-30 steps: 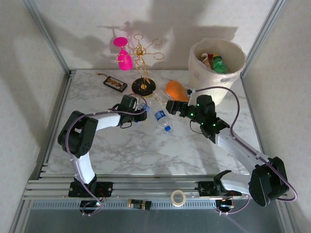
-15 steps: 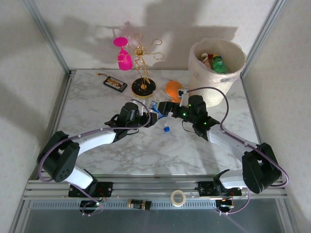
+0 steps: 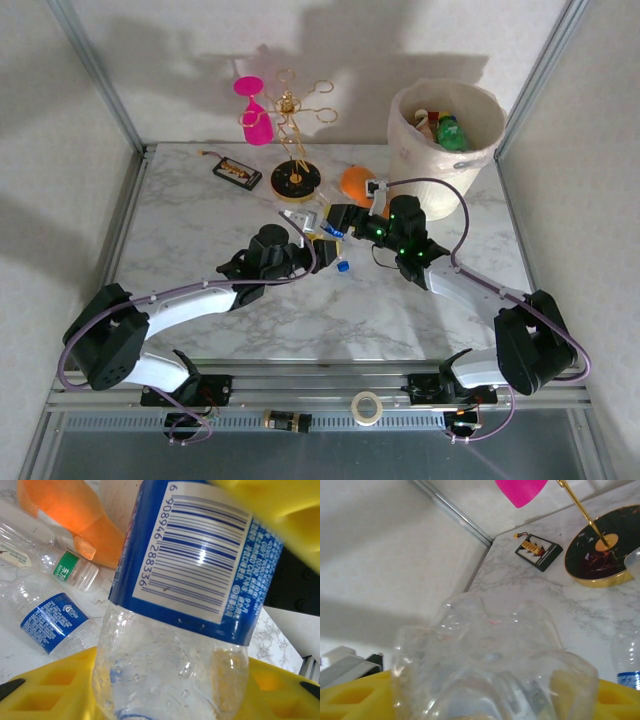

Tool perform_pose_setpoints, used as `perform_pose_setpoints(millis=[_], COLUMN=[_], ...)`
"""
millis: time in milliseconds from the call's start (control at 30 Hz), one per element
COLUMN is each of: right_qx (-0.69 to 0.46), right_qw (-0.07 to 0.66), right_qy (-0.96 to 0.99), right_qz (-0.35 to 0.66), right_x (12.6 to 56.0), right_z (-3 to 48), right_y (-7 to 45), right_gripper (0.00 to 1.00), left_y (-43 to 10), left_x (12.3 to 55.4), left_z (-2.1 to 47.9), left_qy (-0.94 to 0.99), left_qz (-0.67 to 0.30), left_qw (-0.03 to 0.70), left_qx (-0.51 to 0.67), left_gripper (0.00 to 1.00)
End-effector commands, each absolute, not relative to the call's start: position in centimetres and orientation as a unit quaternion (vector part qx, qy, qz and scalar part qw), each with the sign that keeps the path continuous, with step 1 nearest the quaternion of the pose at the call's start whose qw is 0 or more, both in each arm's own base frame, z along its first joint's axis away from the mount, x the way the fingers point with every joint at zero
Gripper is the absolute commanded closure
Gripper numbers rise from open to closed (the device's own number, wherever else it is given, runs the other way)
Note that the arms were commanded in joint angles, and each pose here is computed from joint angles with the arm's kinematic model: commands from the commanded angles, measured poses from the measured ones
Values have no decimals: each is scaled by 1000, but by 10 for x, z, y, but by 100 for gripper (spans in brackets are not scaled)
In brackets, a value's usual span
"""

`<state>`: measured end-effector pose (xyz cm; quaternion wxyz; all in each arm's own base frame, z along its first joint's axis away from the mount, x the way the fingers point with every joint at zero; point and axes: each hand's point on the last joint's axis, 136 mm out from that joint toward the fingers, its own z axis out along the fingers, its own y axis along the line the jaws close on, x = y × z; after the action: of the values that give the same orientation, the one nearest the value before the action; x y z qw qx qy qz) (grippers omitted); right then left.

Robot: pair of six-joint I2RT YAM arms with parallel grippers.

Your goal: Put the plastic bottles in the bin

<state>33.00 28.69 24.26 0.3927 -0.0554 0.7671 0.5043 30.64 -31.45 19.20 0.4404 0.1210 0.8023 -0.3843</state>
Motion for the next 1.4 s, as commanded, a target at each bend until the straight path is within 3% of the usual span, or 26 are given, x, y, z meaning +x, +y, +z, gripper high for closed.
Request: perform_pose_setpoints(millis=[0, 133, 233, 300, 700, 833, 1033, 1367], right_qx=[-65, -61, -61, -60, -70, -76, -61, 38], right_qw=[394, 400, 405, 410, 478, 513, 586, 687], right_qy=[758, 759, 756, 756, 761, 747, 724, 673], right_qz=[516, 510, 510, 507, 433, 416, 359, 270], right_x=[325, 326, 325, 325, 340, 354, 386, 454], right_z=[245, 245, 248, 250, 285, 320, 385, 476], right_y=[291, 288, 287, 285, 250, 225, 176, 75], right_gripper=[42, 53, 55, 56, 56, 56, 58, 58], left_y=[-317, -317, -314, -311, -262, -236, -217, -202], left_x=[304, 302, 302, 301, 313, 325, 337, 334], left_z=[200, 203, 207, 214, 243, 235, 211, 200], left_qy=[791, 789, 787, 781, 763, 769, 776, 781], left_qz=[-383, -382, -381, -384, -357, -337, -384, -363], left_qw=[458, 462, 469, 478, 539, 541, 494, 501], left_qx=[132, 133, 129, 123, 16, -43, -83, -87], left_gripper=[54, 47, 24, 19, 6, 1, 0, 1])
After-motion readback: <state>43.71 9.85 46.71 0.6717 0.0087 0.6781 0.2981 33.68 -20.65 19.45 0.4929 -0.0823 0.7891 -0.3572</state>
